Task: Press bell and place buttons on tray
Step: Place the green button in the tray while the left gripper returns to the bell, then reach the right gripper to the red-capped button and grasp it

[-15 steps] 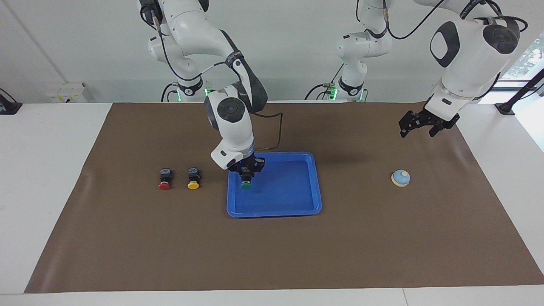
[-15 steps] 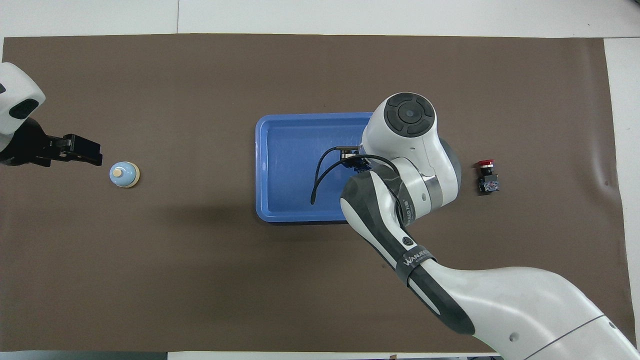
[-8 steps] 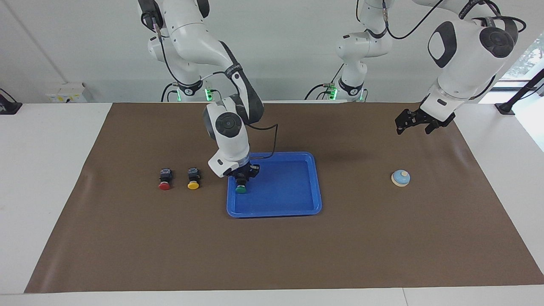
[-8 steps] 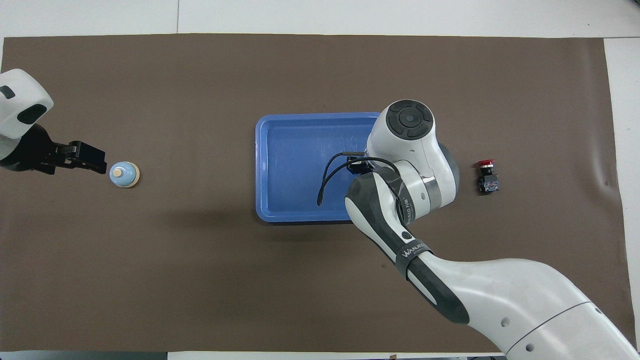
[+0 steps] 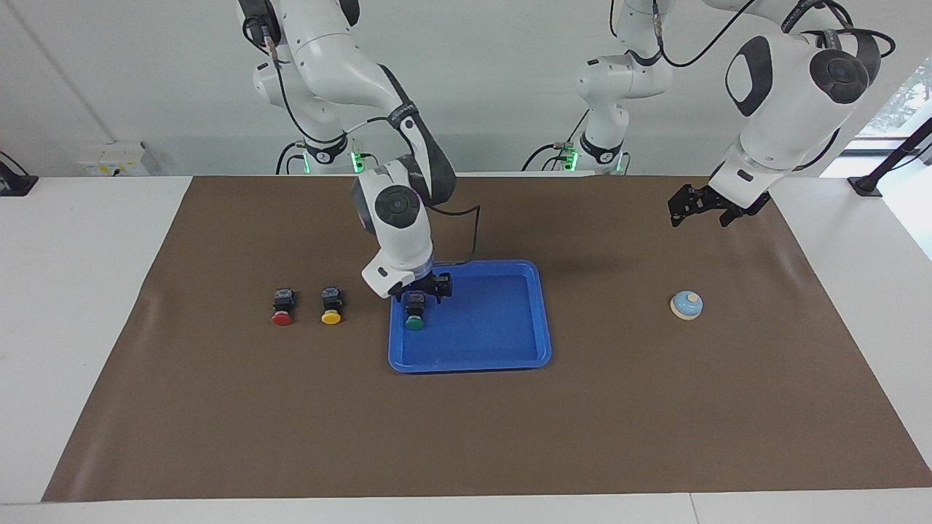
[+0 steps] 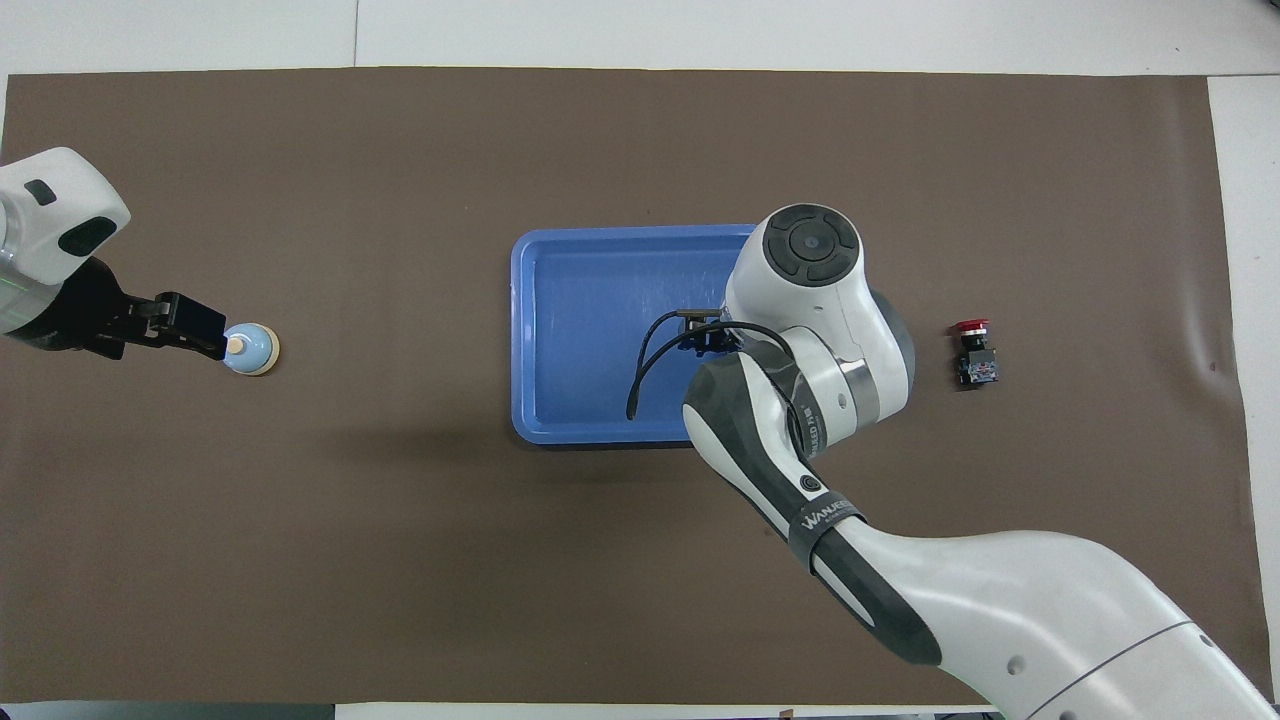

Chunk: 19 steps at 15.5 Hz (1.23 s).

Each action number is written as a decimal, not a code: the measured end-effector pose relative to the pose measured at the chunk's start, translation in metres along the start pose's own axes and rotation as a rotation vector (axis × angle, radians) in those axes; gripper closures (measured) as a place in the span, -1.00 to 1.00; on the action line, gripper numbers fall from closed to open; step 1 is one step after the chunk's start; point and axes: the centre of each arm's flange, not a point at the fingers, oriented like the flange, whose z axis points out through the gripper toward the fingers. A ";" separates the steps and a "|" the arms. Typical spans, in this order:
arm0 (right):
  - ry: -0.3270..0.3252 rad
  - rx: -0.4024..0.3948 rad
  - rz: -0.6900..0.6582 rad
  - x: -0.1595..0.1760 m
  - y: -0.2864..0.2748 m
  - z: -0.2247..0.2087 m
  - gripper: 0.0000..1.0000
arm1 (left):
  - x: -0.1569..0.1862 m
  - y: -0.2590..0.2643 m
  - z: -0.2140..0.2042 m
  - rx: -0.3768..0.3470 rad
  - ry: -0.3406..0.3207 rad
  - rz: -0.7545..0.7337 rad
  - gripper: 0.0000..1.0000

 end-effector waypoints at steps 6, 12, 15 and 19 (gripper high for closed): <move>-0.004 0.013 -0.060 0.040 0.137 -0.065 -1.00 | -0.001 -0.002 -0.001 0.000 0.003 -0.004 -1.00; -0.054 0.026 -0.091 0.038 0.265 -0.025 -1.00 | -0.003 -0.003 -0.005 0.000 0.009 -0.006 -1.00; -0.026 0.024 -0.104 0.023 0.275 0.006 -1.00 | -0.003 -0.003 -0.005 0.000 0.009 -0.006 -1.00; -0.035 0.027 -0.109 0.013 0.295 0.015 -1.00 | -0.003 -0.003 -0.005 0.000 0.009 -0.006 -1.00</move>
